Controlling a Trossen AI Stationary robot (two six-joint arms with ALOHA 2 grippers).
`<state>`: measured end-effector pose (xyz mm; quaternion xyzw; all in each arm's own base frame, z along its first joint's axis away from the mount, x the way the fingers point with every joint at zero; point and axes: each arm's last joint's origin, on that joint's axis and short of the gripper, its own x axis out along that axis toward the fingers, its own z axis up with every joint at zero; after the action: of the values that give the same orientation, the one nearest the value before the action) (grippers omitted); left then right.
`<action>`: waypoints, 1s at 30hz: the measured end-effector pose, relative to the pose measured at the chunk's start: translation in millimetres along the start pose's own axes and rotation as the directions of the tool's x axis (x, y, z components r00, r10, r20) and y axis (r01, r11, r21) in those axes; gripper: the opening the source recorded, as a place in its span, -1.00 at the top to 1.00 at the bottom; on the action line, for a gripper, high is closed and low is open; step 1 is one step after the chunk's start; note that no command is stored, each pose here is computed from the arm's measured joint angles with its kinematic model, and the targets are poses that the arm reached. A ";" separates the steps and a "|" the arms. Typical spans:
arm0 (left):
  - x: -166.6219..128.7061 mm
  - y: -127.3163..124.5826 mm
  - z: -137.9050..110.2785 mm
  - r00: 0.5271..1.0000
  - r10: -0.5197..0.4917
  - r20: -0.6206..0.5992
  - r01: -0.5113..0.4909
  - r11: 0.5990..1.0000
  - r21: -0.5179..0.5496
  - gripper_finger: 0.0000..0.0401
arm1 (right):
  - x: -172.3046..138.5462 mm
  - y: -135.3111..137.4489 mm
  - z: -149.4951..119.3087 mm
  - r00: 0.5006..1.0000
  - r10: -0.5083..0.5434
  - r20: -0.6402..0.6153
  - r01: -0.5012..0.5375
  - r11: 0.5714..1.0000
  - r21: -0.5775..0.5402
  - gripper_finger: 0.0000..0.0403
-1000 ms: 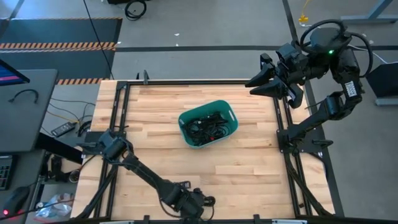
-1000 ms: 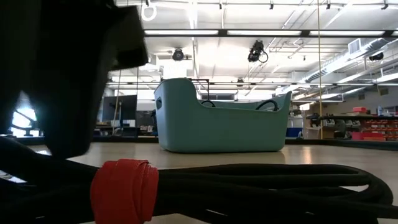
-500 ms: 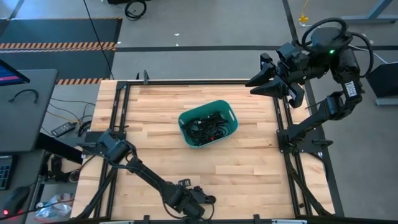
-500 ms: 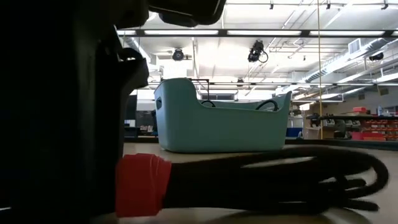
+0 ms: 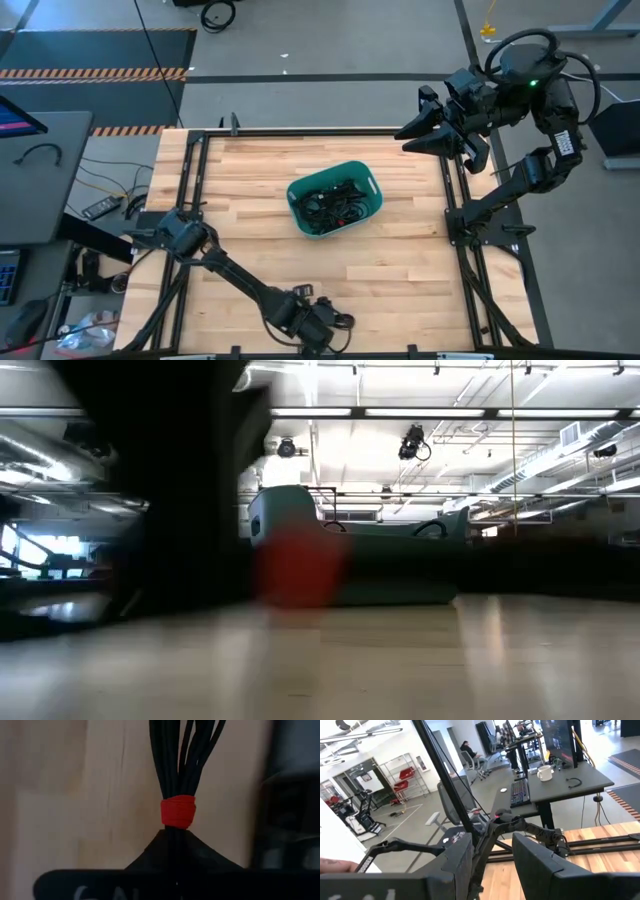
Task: Pick and place USB-C Cables
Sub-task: Put the black charger cable into the green bin
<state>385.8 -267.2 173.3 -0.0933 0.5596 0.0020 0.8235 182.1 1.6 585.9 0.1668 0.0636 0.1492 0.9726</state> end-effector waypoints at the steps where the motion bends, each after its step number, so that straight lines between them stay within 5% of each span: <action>1: -11.2 -0.6 7.5 1.000 -0.012 0.029 0.012 1.000 0.006 0.85 | 0.0 0.0 0.0 1.000 0.000 0.000 0.000 1.000 0.000 0.27; 8: -99.4 24.0 60.9 0.978 0.107 0.180 -0.123 0.989 0.082 0.85 | 0.0 0.0 0.0 1.000 0.000 0.000 0.000 1.000 0.000 0.27; 13: -159.7 72.2 103.5 0.940 0.200 0.277 -0.228 0.971 0.072 0.85 | 0.0 0.0 -0.1 1.000 0.000 -0.001 0.000 1.000 -0.002 0.27; 16: -169.1 112.4 124.0 0.916 0.246 0.317 -0.268 0.963 0.029 0.85 | 0.0 0.0 0.0 1.000 0.001 0.000 -0.001 1.000 -0.007 0.27; 23: -174.4 212.9 143.0 0.892 0.413 0.184 -0.402 0.911 -0.097 0.85 | -0.2 0.1 -0.3 1.000 0.003 -0.003 -0.004 1.000 -0.011 0.27; 30: -177.2 267.9 150.8 0.907 0.399 0.135 -0.378 0.913 -0.156 0.85 | -0.2 0.0 -0.6 1.000 0.002 -0.006 -0.003 1.000 -0.031 0.27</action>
<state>429.6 37.5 349.8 -0.0314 0.4960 0.2092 0.8421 181.8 1.7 585.4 0.1515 0.0641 0.1519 0.9746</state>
